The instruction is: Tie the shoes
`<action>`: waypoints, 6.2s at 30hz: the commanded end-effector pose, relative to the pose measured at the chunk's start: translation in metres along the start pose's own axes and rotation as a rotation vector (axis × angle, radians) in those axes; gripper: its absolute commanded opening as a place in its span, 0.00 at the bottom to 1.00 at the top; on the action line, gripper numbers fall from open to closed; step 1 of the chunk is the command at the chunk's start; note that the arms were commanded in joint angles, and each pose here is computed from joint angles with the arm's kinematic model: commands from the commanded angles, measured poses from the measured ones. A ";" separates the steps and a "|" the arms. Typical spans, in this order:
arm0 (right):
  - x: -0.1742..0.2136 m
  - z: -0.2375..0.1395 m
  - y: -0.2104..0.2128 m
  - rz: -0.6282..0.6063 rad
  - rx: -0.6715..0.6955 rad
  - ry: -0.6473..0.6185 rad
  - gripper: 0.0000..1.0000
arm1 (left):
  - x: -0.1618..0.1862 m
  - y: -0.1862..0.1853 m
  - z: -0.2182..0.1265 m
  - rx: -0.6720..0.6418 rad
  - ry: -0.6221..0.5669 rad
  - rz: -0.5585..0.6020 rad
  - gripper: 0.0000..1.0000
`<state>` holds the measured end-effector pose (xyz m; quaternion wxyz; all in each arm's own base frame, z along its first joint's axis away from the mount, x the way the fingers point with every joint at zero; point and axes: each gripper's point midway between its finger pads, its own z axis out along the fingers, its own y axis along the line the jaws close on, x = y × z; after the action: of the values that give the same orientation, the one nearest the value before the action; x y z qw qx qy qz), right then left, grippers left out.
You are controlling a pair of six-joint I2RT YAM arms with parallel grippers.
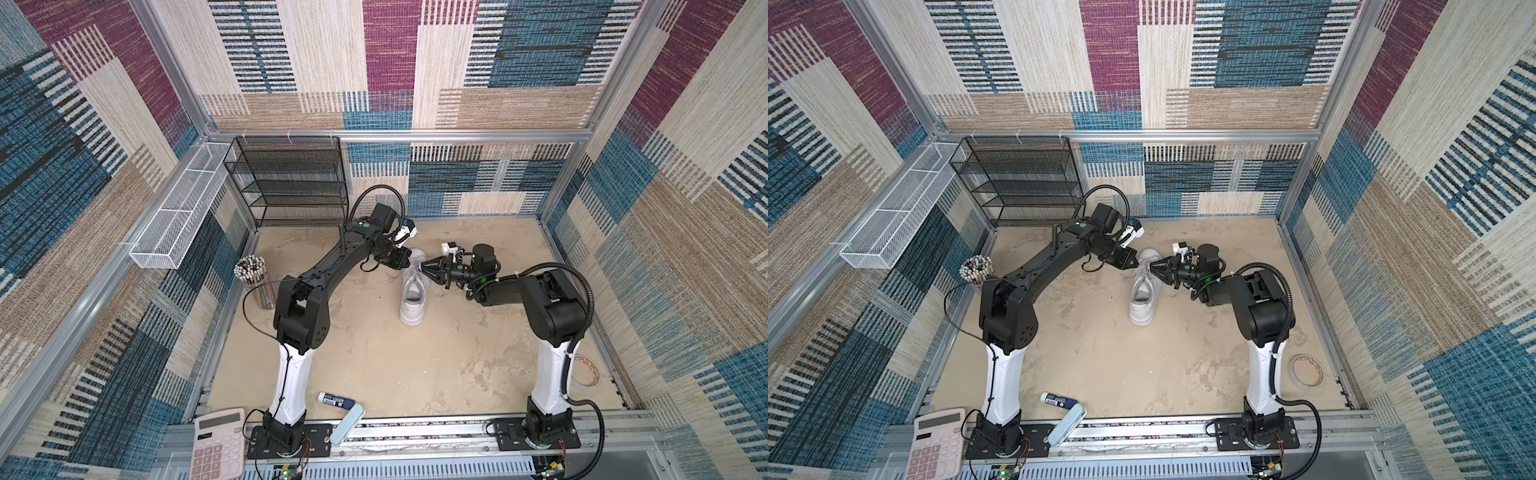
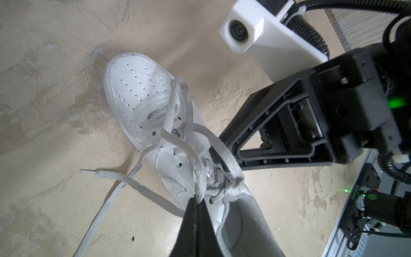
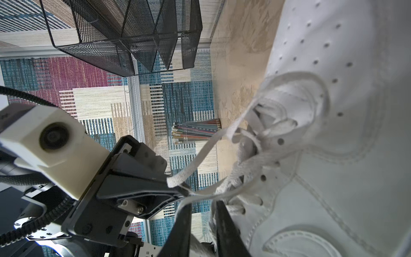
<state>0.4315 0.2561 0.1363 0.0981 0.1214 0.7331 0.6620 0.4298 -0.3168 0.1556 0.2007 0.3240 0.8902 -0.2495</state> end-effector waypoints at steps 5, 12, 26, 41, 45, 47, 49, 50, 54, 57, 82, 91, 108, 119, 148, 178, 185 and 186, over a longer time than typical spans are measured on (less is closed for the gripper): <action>0.000 0.003 0.010 -0.034 -0.036 0.008 0.25 | 0.006 -0.008 0.001 -0.014 0.023 0.093 0.00; 0.000 0.003 0.011 -0.032 -0.039 0.008 0.27 | 0.012 -0.008 0.003 -0.028 0.047 0.125 0.00; 0.000 0.005 0.011 -0.022 -0.050 0.013 0.31 | 0.017 -0.019 0.004 -0.014 0.064 0.167 0.00; 0.003 0.004 0.010 -0.016 -0.044 0.028 0.27 | 0.018 -0.022 0.005 -0.018 0.073 0.182 0.00; 0.004 0.008 0.012 -0.021 -0.047 0.041 0.27 | 0.020 -0.025 0.007 -0.012 0.081 0.185 0.00; 0.004 0.009 0.011 -0.020 -0.046 0.046 0.27 | 0.020 -0.026 0.008 -0.011 0.083 0.186 0.00; 0.005 0.009 0.010 -0.017 -0.044 0.050 0.27 | 0.021 -0.027 0.008 -0.011 0.085 0.189 0.00; 0.005 0.009 0.011 -0.018 -0.046 0.051 0.27 | 0.020 -0.027 0.008 -0.013 0.084 0.189 0.00; 0.006 0.010 0.009 -0.015 -0.042 0.052 0.25 | 0.020 -0.026 0.008 -0.018 0.085 0.191 0.00; 0.007 0.010 0.008 -0.013 -0.041 0.052 0.16 | 0.019 -0.025 0.008 -0.020 0.084 0.187 0.00; 0.008 0.006 -0.006 -0.016 0.030 0.020 0.00 | -0.043 0.020 -0.005 0.013 -0.087 -0.091 0.54; 0.009 0.006 -0.011 -0.011 0.040 0.021 0.00 | -0.043 0.022 0.027 0.029 -0.051 -0.118 0.60; 0.015 0.004 -0.019 0.002 0.047 0.035 0.00 | -0.041 0.035 0.074 -0.196 -0.020 -0.033 0.61; 0.016 0.004 -0.019 -0.003 0.047 0.045 0.00 | -0.035 0.035 0.086 -0.230 -0.001 -0.051 0.54; 0.014 -0.009 -0.010 -0.022 0.058 0.028 0.00 | -0.067 0.025 0.050 -0.191 -0.123 -0.103 0.00; 0.030 -0.050 -0.034 -0.005 0.192 -0.014 0.00 | -0.078 0.040 0.036 -0.072 -0.214 -0.273 0.00; 0.037 -0.057 -0.044 0.002 0.241 -0.008 0.00 | -0.083 0.053 0.032 -0.086 -0.265 -0.324 0.00; 0.038 -0.057 -0.046 0.005 0.243 -0.005 0.00 | -0.086 0.054 0.030 -0.083 -0.286 -0.330 0.00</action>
<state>0.3806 0.2101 0.1006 0.0843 0.1411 0.8022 0.5741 0.5202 -0.3380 0.1404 0.2629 0.1578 0.9142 -0.2651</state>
